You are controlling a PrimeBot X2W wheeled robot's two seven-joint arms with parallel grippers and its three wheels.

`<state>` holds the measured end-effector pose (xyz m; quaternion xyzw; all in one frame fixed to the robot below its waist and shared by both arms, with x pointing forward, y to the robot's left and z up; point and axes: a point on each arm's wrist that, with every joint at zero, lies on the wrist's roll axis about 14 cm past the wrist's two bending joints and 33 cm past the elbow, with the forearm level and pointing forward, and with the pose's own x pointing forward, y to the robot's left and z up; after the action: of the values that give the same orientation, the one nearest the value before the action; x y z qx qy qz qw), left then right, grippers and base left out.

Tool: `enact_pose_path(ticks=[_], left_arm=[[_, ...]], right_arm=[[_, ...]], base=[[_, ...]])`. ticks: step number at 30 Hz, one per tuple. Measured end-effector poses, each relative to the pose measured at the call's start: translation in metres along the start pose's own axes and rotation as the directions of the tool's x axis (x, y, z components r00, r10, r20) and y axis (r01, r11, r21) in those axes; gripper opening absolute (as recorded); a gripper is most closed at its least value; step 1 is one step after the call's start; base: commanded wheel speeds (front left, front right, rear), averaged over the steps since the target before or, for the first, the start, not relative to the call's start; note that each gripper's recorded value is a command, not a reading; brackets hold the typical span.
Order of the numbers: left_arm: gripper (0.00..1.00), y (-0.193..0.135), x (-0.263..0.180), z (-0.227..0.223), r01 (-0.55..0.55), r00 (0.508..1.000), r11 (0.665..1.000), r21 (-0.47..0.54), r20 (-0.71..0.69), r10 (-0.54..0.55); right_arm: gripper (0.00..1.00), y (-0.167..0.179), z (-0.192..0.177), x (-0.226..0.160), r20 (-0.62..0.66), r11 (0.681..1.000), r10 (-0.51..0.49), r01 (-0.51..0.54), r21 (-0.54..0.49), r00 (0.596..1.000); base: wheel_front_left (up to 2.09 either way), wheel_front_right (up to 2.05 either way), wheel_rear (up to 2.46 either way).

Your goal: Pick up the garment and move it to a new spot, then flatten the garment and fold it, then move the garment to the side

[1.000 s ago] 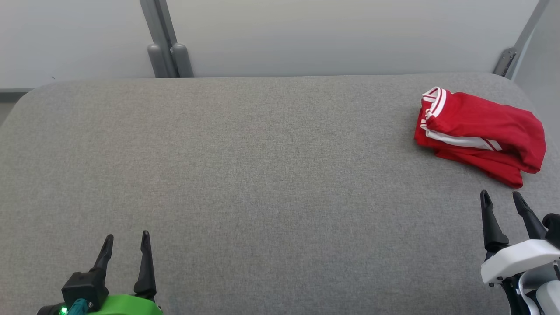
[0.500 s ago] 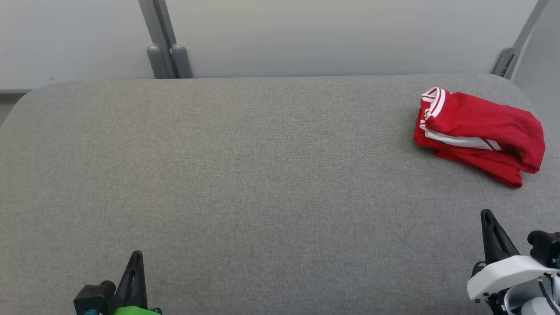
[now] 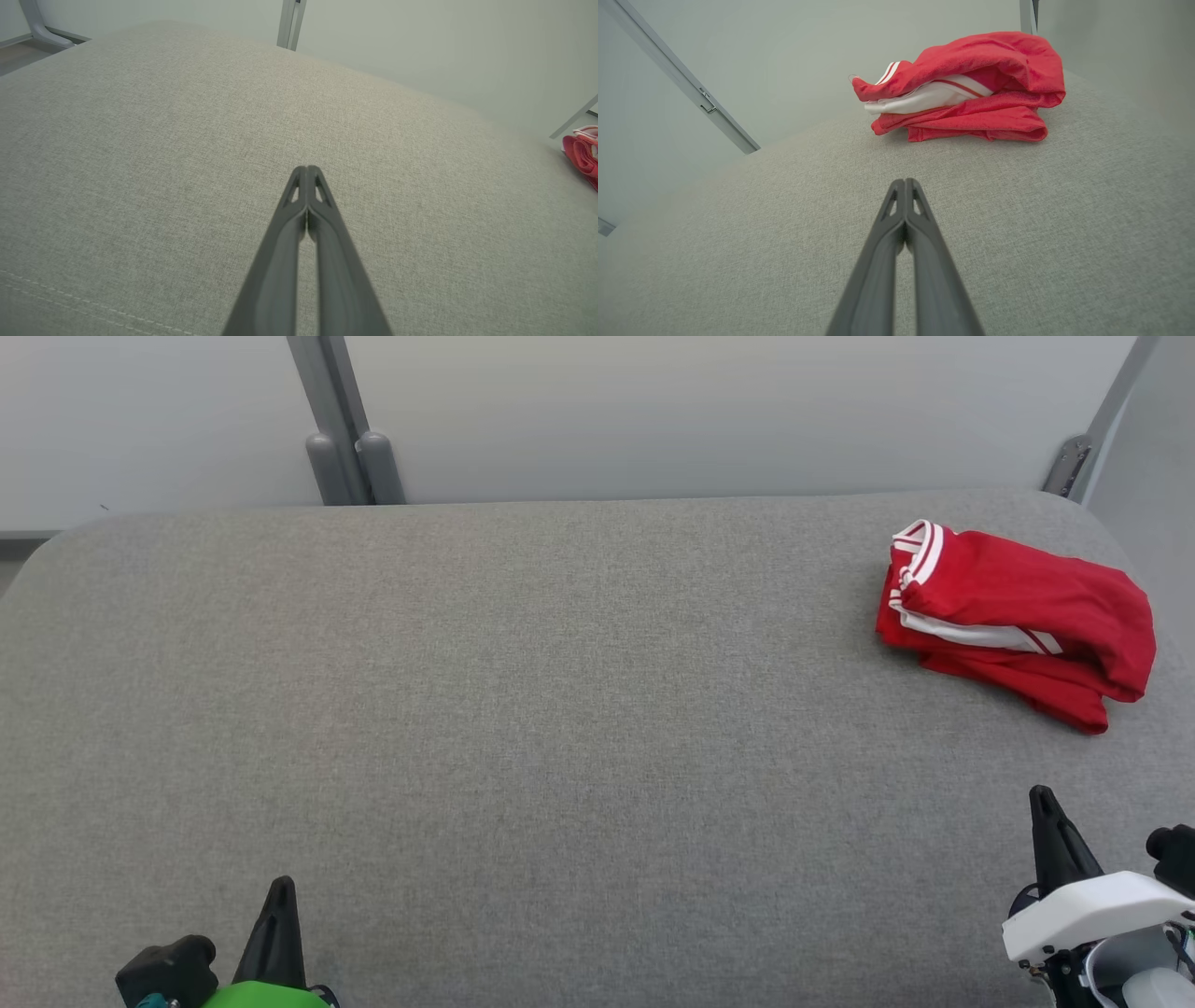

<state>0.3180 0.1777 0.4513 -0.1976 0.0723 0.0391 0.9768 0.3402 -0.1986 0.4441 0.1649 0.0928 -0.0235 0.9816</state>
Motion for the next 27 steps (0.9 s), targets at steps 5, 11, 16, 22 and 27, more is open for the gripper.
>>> enact_pose_path(ticks=[5,11,16,22,27], left_arm=[[0.0,0.001,0.001,-0.002,-0.005,1.0,0.997,-0.071,-0.02,0.004],[0.0,0.004,0.003,-0.004,-0.022,0.999,0.989,-0.146,-0.036,0.017],[0.0,0.003,0.006,-0.002,-0.023,0.999,0.978,-0.206,-0.043,0.014],[0.0,0.006,0.008,-0.003,-0.036,0.998,0.961,-0.273,-0.058,0.02],[0.0,0.006,0.012,-0.002,-0.037,0.998,0.943,-0.332,-0.065,0.016]], right_arm=[[0.0,-0.001,0.0,0.001,-0.01,0.997,-0.011,0.012,0.077,1.0],[0.0,-0.002,0.002,0.004,-0.014,0.988,-0.024,0.026,0.155,1.0],[0.0,-0.003,0.0,0.004,-0.026,0.974,-0.031,0.036,0.222,0.999],[0.0,-0.003,0.003,0.008,-0.029,0.953,-0.031,0.039,0.299,0.999],[0.0,-0.004,0.002,0.008,-0.037,0.93,-0.038,0.049,0.364,0.999]], base=[[0.0,0.0,0.0],[0.0,0.0,0.0],[0.0,0.0,0.0],[0.0,0.0,0.0],[0.0,0.0,0.0]])
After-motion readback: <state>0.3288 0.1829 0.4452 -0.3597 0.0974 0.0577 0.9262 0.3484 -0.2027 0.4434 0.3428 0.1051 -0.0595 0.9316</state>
